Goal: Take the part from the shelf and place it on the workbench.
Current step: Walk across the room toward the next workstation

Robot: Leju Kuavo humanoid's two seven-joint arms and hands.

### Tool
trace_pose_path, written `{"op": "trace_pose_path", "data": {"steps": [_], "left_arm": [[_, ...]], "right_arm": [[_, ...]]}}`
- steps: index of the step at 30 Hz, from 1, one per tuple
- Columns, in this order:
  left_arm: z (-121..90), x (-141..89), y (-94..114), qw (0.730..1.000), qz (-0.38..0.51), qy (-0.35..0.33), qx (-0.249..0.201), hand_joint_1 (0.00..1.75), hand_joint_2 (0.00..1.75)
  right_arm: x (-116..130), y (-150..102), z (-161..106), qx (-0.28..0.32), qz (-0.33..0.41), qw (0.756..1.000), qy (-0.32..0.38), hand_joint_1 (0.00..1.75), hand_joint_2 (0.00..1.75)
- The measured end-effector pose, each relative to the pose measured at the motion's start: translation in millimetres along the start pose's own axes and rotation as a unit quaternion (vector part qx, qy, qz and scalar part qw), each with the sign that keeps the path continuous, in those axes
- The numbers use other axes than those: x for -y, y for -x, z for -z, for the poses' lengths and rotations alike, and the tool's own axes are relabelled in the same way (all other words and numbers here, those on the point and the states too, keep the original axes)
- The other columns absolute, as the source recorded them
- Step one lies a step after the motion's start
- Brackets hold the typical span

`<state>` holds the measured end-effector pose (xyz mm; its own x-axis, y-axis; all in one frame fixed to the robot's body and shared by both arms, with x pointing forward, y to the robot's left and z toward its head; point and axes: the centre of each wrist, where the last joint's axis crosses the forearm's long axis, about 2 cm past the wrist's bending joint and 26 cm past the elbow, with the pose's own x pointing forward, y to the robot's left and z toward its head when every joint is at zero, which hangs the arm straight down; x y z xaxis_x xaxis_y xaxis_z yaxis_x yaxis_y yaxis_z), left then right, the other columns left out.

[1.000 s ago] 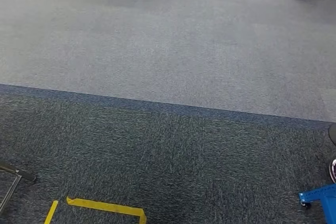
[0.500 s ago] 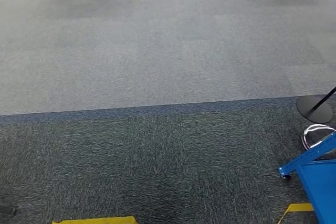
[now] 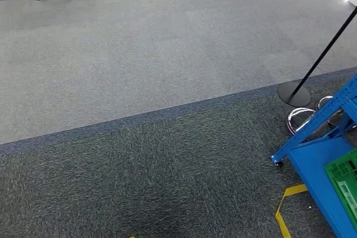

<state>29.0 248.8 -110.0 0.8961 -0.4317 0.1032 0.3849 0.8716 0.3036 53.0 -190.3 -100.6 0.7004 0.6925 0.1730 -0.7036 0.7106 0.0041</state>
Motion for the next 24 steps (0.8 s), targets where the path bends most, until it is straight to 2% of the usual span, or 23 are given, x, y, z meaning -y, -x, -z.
{"op": "trace_pose_path", "data": {"steps": [5, 18, 24], "left_arm": [[1, -2, 0, 1.000, -0.002, 0.001, -0.001, 0.00, 0.00], [0, 1, 5, 0.998, -0.058, -0.004, -0.007, 0.00, 0.00], [-3, 8, 6, 0.998, -0.056, -0.004, -0.026, 0.00, 0.00]], "right_arm": [[-6, 8, 0, -0.009, 0.002, 1.000, -0.006, 0.00, 0.00], [0, 1, 0, -0.001, -0.051, 0.999, -0.008, 0.00, 0.00], [0, 3, 0, -0.005, -0.005, 1.000, 0.008, 0.00, 0.00]]}}
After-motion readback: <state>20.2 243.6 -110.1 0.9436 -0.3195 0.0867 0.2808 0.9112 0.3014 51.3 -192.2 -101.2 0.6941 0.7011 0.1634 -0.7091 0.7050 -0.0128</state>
